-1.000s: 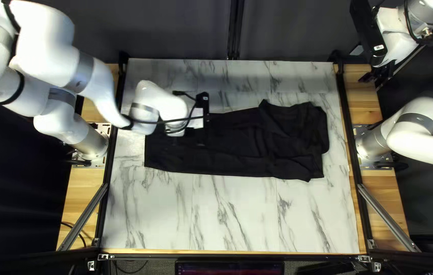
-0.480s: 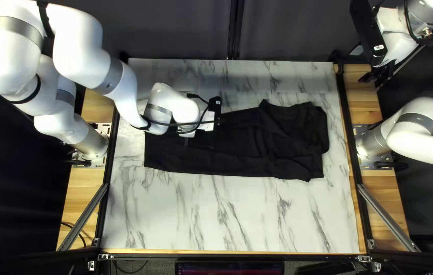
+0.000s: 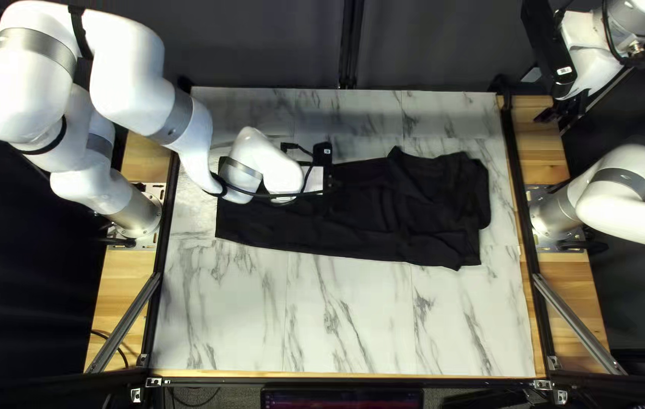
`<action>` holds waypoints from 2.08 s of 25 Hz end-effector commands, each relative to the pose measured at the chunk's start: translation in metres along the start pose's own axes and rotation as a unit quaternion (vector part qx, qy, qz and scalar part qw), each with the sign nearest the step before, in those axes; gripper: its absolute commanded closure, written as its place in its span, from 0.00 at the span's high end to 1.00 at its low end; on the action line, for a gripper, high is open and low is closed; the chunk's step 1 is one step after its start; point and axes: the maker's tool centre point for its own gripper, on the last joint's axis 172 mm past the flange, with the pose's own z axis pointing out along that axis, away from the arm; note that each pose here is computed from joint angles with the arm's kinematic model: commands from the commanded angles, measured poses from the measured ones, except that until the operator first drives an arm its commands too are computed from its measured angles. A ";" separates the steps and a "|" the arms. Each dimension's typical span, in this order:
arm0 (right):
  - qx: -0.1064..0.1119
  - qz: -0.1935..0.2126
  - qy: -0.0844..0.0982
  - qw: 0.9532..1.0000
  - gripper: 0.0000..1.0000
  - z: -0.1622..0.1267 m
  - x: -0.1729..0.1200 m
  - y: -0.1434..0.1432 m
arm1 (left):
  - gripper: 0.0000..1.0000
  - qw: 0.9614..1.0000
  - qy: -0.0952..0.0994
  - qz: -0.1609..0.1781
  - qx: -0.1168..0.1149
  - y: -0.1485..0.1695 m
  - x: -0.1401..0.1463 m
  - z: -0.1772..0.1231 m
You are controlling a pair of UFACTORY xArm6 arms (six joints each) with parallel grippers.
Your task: Fold t-shirt
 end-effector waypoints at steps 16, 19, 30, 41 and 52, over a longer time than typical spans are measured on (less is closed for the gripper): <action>0.000 0.000 0.000 1.000 1.00 0.000 0.000 0.000 | 1.00 1.000 0.013 0.006 -0.002 0.004 0.002 -0.004; 0.000 0.000 0.000 1.000 1.00 0.000 0.000 0.000 | 1.00 1.000 0.013 0.005 -0.002 0.003 0.001 -0.002; 0.000 0.000 0.000 1.000 1.00 0.000 0.000 0.000 | 0.99 1.000 0.008 -0.005 0.013 -0.004 0.003 0.003; 0.000 0.000 0.000 1.000 1.00 0.000 0.000 0.000 | 1.00 0.997 -0.015 -0.030 0.070 -0.027 0.001 0.005; 0.000 0.000 0.000 1.000 1.00 0.000 0.000 0.000 | 1.00 0.992 -0.027 -0.049 0.112 -0.033 0.004 0.004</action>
